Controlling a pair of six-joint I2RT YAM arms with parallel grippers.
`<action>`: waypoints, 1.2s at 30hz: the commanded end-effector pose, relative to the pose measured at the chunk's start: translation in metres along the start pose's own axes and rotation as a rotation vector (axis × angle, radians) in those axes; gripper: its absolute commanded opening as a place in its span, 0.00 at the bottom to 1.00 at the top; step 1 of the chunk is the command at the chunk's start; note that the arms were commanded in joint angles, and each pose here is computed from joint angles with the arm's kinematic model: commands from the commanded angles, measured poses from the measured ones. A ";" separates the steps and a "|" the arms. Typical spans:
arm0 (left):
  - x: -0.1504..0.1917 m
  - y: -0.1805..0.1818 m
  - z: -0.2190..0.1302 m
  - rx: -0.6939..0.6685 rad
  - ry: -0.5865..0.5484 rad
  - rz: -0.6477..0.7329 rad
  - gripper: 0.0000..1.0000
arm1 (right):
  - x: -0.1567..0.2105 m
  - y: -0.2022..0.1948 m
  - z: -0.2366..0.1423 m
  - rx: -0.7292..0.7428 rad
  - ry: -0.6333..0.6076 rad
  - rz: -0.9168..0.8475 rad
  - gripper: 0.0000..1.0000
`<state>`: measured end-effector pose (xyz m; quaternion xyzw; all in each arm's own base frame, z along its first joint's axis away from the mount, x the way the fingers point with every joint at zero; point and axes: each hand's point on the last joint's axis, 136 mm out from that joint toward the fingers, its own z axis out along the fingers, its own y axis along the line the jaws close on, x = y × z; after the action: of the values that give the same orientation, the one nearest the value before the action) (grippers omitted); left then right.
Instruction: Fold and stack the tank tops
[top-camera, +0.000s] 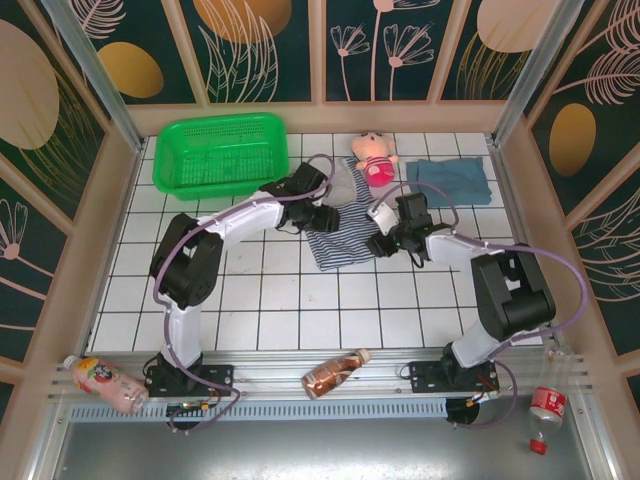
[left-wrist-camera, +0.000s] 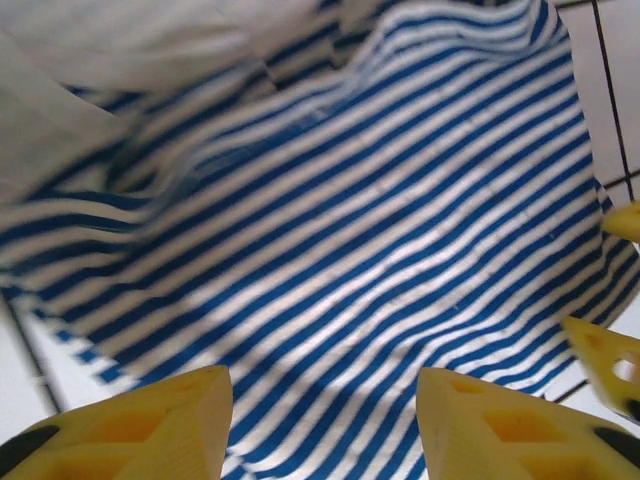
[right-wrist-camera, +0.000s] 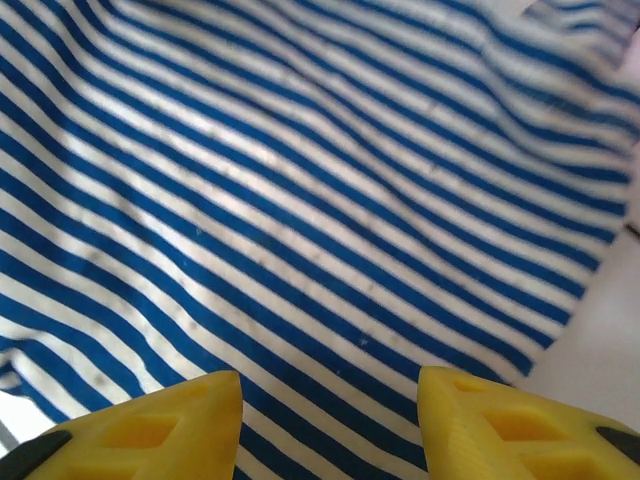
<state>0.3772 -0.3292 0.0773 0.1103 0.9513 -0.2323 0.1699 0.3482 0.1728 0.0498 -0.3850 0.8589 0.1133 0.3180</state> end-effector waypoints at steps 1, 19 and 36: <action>0.025 -0.005 0.026 0.068 0.070 -0.013 0.49 | 0.010 0.001 0.009 -0.017 0.048 -0.090 0.49; 0.110 0.066 -0.005 -0.235 0.292 0.137 0.51 | 0.057 0.121 -0.020 -0.268 0.219 -0.146 0.48; 0.143 0.041 -0.058 -0.073 0.195 -0.206 0.61 | 0.060 0.140 -0.048 -0.039 0.057 -0.543 0.59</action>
<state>0.2405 -0.2373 0.0581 0.0629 0.9817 -0.1699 0.0591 0.1693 0.2114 0.0352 -0.6156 0.7408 0.0799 0.2567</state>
